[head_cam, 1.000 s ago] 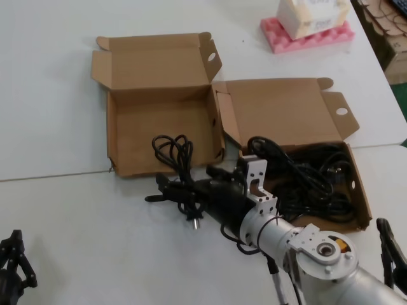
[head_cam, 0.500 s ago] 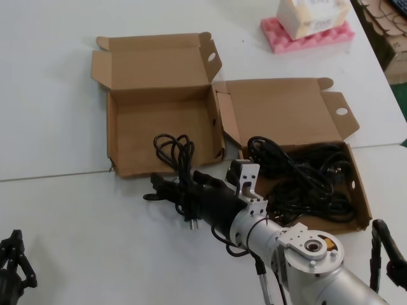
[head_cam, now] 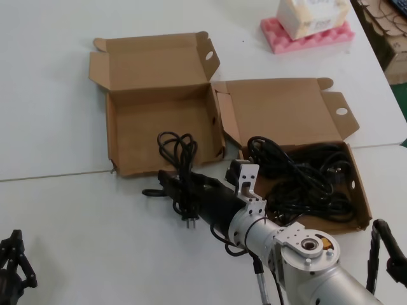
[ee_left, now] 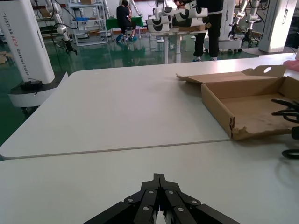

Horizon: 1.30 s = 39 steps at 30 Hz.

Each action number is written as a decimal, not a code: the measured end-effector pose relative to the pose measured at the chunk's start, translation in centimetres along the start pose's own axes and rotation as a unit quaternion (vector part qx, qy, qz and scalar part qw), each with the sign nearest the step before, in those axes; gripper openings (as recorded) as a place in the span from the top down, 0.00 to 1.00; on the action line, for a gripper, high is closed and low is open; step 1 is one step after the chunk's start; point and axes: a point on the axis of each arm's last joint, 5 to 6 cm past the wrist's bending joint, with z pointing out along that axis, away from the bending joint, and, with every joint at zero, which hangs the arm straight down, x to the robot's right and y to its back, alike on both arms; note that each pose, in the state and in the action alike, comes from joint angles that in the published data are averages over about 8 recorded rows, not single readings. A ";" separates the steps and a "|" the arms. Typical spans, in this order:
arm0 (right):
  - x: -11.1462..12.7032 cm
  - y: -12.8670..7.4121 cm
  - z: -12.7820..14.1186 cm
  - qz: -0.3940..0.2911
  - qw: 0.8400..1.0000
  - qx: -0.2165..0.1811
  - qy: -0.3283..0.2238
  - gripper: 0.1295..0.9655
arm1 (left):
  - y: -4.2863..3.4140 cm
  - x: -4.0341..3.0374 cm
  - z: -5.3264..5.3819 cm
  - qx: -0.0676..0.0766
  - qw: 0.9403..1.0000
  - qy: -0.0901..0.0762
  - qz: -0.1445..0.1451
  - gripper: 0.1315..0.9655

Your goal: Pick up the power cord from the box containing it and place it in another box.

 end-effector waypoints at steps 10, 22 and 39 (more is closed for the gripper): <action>0.1 -0.2 0.0 -0.011 1.000 0.001 0.001 0.76 | 0.00 0.00 0.0 0.000 1.000 0.000 0.000 0.96; -0.2 -1.2 -1.4 -0.100 0.995 0.018 -0.004 0.93 | 0.00 0.00 0.0 0.000 1.000 0.000 0.000 0.96; -1.6 -10.0 0.4 -0.133 0.987 0.085 -0.025 0.96 | 0.00 0.00 0.0 0.000 1.000 0.000 0.000 0.96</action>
